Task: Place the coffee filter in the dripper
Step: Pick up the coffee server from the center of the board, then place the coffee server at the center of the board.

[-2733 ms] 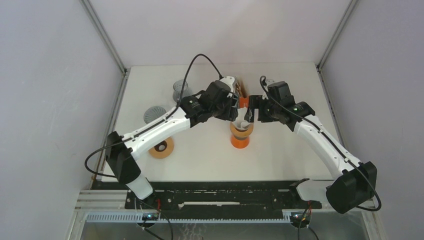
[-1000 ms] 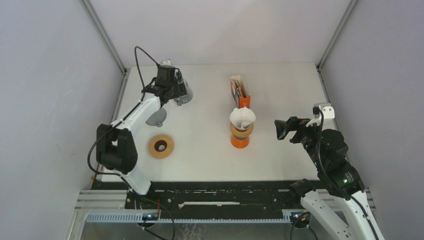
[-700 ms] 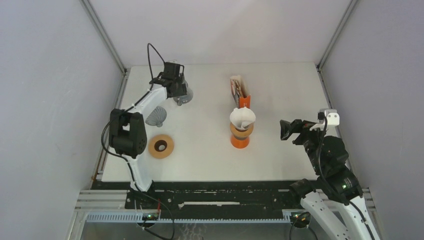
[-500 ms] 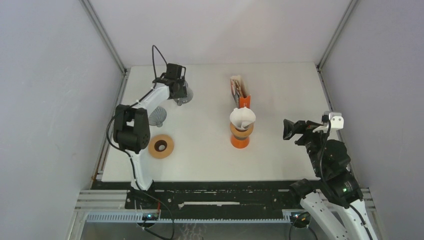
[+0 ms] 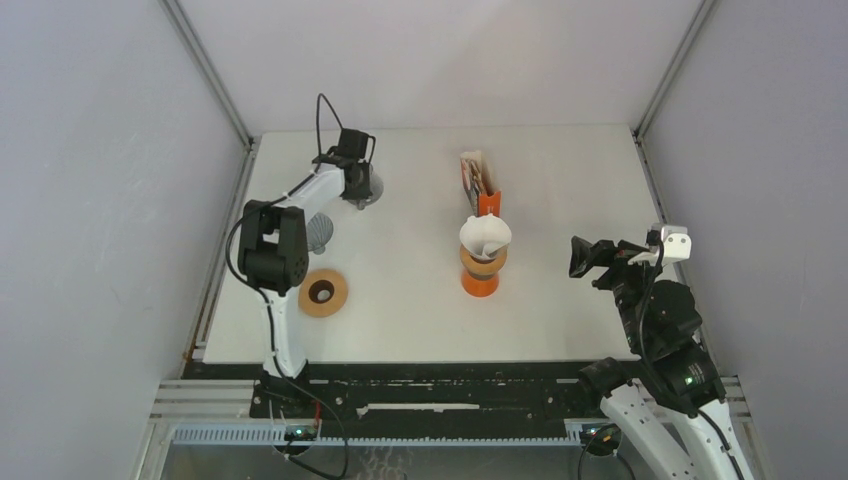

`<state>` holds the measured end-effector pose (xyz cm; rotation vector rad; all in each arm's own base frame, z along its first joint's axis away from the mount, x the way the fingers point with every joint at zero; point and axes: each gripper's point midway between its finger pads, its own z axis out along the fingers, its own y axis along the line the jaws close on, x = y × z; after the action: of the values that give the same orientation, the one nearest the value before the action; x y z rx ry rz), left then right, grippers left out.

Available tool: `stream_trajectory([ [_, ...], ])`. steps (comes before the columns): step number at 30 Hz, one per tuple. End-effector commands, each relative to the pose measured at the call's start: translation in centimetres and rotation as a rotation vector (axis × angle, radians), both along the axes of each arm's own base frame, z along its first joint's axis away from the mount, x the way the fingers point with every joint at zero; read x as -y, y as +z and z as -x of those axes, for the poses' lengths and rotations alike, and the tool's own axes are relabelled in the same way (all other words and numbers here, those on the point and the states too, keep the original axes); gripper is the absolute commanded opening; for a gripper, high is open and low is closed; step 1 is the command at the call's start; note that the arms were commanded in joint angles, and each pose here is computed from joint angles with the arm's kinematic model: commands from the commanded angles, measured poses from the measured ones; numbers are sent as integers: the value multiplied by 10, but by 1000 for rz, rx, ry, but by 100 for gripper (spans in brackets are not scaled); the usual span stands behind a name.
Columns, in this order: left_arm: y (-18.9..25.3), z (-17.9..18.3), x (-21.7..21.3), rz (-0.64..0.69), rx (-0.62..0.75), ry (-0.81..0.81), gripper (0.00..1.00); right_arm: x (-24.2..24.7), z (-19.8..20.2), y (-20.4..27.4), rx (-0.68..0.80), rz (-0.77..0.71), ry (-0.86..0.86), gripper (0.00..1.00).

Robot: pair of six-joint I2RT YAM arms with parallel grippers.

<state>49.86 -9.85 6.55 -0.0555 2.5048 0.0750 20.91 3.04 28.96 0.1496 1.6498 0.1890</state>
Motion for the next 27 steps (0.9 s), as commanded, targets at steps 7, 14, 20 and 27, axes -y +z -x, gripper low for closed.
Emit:
stream_trajectory([
  [7,49,13,29,46,110,-177,4,1,-1,11,44,-11,-5,100],
  [14,61,53,56,28,132,-270,0,0,2,13,55,-20,9,100],
  [20,61,97,89,49,146,-363,0,-2,3,15,63,-29,21,100],
  [27,45,146,118,48,126,-459,0,-6,3,13,58,-29,39,100],
])
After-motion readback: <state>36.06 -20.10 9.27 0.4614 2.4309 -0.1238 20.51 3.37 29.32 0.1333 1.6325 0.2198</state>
